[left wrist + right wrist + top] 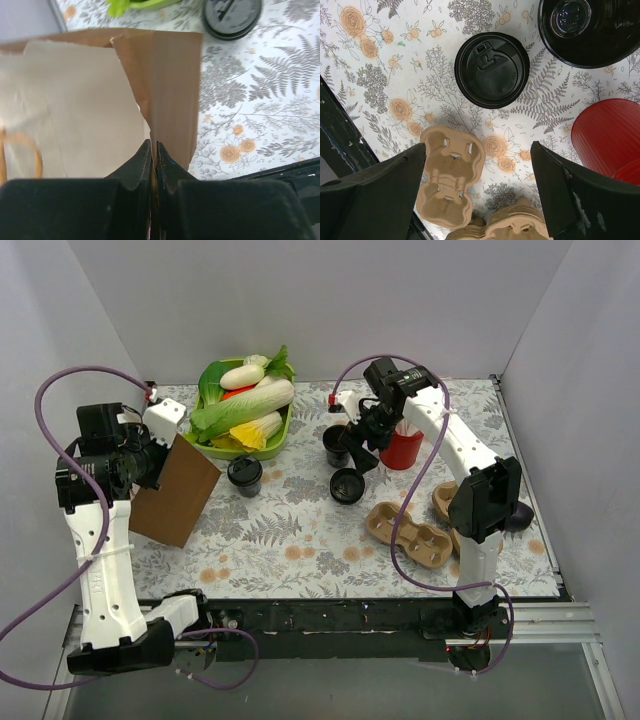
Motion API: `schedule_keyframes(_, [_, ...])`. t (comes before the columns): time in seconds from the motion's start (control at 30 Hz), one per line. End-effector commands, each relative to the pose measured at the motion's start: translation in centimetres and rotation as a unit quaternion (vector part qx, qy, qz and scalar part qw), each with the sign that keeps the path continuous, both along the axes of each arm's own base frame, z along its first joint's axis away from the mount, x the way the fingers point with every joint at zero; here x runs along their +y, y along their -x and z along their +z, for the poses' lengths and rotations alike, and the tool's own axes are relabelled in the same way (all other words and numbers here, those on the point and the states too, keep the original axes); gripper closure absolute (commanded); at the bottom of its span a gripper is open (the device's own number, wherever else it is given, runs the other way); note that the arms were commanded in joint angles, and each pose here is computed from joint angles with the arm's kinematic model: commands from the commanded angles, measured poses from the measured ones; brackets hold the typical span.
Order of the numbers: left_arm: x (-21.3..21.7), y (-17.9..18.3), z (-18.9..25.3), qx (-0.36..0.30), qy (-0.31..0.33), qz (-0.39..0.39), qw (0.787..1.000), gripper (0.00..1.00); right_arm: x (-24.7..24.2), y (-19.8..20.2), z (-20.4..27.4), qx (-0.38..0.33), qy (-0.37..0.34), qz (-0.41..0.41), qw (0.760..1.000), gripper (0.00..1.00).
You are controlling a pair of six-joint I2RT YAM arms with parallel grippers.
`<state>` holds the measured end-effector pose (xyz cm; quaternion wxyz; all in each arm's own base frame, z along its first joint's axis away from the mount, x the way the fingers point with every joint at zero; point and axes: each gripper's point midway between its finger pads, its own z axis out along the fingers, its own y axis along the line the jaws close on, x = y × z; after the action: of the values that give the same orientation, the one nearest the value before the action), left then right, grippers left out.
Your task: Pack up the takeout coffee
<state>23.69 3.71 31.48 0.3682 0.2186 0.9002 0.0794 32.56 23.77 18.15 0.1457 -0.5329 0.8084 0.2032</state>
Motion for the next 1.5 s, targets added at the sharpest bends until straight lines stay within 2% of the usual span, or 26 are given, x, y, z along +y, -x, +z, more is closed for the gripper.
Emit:
schedule_keyframes(0.0, [-3.7, -0.1, -1.2, 0.024, 0.062, -0.087, 0.994, 1.0, 0.6, -0.6, 2.0, -0.024, -0.022, -0.003, 0.999, 0.07])
schedule_keyframes(0.2, [-7.8, -0.8, 1.2, -0.002, 0.153, -0.148, 0.977, 1.0, -0.2, -0.9, 2.1, -0.035, -0.01, -0.011, 0.999, 0.07])
schedule_keyframes(0.33, [-7.9, -1.9, 1.9, 0.006, 0.18, -0.116, 0.977, 1.0, -0.6, -0.8, 1.9, -0.036, -0.005, -0.014, 0.999, 0.07])
schedule_keyframes(0.53, [-6.4, -2.6, 2.6, -0.01, 0.139, -0.102, 0.985, 1.0, -0.7, -0.7, 1.9, -0.037, -0.003, -0.016, 0.999, 0.07])
schedule_keyframes(0.63, [-6.8, -2.0, 4.0, -0.037, 0.131, -0.123, 0.983, 1.0, -0.7, -0.5, 1.8, -0.032, -0.005, -0.012, 0.999, 0.07])
schedule_keyframes(0.77, [-9.3, -0.1, 4.9, -0.062, 0.149, -0.203, 0.966, 1.0, -0.3, -0.8, 2.5, -0.041, -0.016, -0.009, 0.999, 0.07])
schedule_keyframes(0.83, [-10.1, 0.6, 3.4, -0.051, 0.141, -0.242, 0.959, 1.0, -0.3, -1.6, 3.2, -0.056, -0.017, -0.019, 0.998, 0.06])
schedule_keyframes(1.0, [-10.3, 1.7, 1.1, -0.051, 0.091, -0.307, 0.946, 1.0, -0.7, -4.7, 6.5, -0.138, -0.037, -0.058, 0.988, 0.02])
schedule_keyframes(1.13, [-10.0, 2.1, -0.1, -0.068, 0.034, -0.368, 0.927, 1.0, -1.5, -5.1, 6.7, -0.141, -0.03, -0.079, 0.986, 0.02])
schedule_keyframes(1.27, [-10.7, 3.1, -2.1, -0.073, 0.015, -0.423, 0.903, 1.0, -2.1, -4.4, 5.6, -0.125, -0.016, -0.084, 0.988, 0.02])
schedule_keyframes(1.47, [-12.3, 2.5, -3.4, -0.06, 0.068, -0.451, 0.888, 1.0, -2.4, -4.0, 5.3, -0.121, -0.011, -0.092, 0.988, 0.02])
